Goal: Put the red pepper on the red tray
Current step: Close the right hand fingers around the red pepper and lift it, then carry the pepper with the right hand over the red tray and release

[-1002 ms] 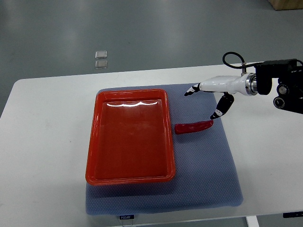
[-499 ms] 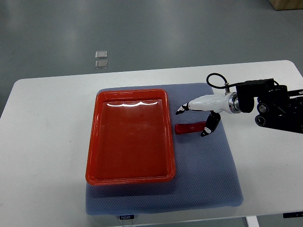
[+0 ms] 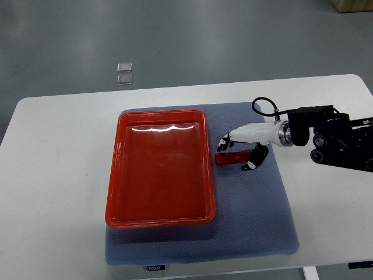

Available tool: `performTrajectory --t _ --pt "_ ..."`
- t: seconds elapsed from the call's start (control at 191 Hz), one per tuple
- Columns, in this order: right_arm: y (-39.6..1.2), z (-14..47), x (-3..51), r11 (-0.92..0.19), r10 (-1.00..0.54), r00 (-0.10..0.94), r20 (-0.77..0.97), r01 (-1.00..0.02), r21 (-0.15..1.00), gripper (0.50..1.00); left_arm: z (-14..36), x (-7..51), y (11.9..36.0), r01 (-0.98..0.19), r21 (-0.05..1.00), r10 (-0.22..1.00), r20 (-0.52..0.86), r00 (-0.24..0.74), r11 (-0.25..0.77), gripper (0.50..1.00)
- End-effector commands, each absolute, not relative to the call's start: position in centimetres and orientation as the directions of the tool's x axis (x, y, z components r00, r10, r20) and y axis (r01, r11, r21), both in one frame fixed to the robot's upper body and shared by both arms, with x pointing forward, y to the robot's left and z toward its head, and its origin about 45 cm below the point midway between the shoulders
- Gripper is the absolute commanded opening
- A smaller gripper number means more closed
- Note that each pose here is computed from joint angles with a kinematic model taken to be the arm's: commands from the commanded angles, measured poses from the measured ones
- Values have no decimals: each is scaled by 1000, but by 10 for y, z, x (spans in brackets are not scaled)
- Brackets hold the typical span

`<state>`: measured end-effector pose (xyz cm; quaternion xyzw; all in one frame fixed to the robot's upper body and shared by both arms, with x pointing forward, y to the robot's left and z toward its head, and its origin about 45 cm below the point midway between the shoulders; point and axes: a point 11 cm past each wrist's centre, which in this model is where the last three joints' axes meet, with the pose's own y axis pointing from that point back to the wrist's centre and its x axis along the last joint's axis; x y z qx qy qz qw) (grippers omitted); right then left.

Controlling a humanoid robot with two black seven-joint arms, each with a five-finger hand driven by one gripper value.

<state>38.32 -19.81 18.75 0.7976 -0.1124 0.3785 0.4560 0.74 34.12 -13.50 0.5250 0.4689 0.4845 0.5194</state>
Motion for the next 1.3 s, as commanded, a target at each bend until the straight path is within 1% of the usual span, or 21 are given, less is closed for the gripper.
performTrajectory --t 0.0,0.073,0.147,0.268,0.315,0.346,0.373,0.43,0.446,0.483,0.551,0.813,1.081,1.202,1.296 --pt "-198 186 384 -557 167 688 706 -525 643 758 -135 7 341 -11 1000 996 22 91 -21 1000" --pt "-196 184 382 -561 171 690 703 -519 645 725 -135 7 341 -11 1000 996 22 91 -21 1000" --pt "-197 182 381 -559 175 690 702 -517 648 719 -135 7 341 -11 1000 996 22 91 -21 1000" --pt "-198 182 382 -557 178 689 702 -518 649 682 -135 7 341 -11 1000 996 22 91 -21 1000" --pt "-198 182 382 -556 178 689 703 -519 649 650 -135 7 341 -11 1000 996 22 91 -21 1000" --pt "-198 182 382 -556 178 689 703 -519 649 641 -135 7 341 -12 1000 996 22 91 -21 1000" --pt "-199 182 382 -555 177 689 703 -520 649 619 -135 7 341 -12 1000 996 22 91 -21 1000" --pt "-200 183 384 -552 177 687 705 -524 649 596 -135 7 341 -12 1000 996 22 91 -21 1000" --pt "-200 183 384 -550 176 686 705 -525 649 582 -135 7 341 -12 1000 996 22 91 -21 1000" --pt "-201 183 385 -549 176 687 705 -526 650 576 -135 7 341 -11 1000 996 22 91 -21 1000" --pt "-201 183 385 -548 176 685 706 -528 649 547 -135 7 341 -11 1000 996 22 91 -21 1000" --pt "-207 194 394 -540 161 671 724 -554 633 547 -135 7 341 -11 1000 996 22 91 -21 1000" --pt "-213 224 416 -526 147 625 767 -607 596 547 -135 7 341 -11 1000 996 22 91 -21 1000" --pt "-206 239 423 -538 149 598 788 -619 572 547 -135 7 341 -11 1000 996 22 91 -21 1000" --pt "-190 248 424 -570 144 583 799 -611 549 549 -135 7 341 -11 1000 996 22 91 -21 1000"
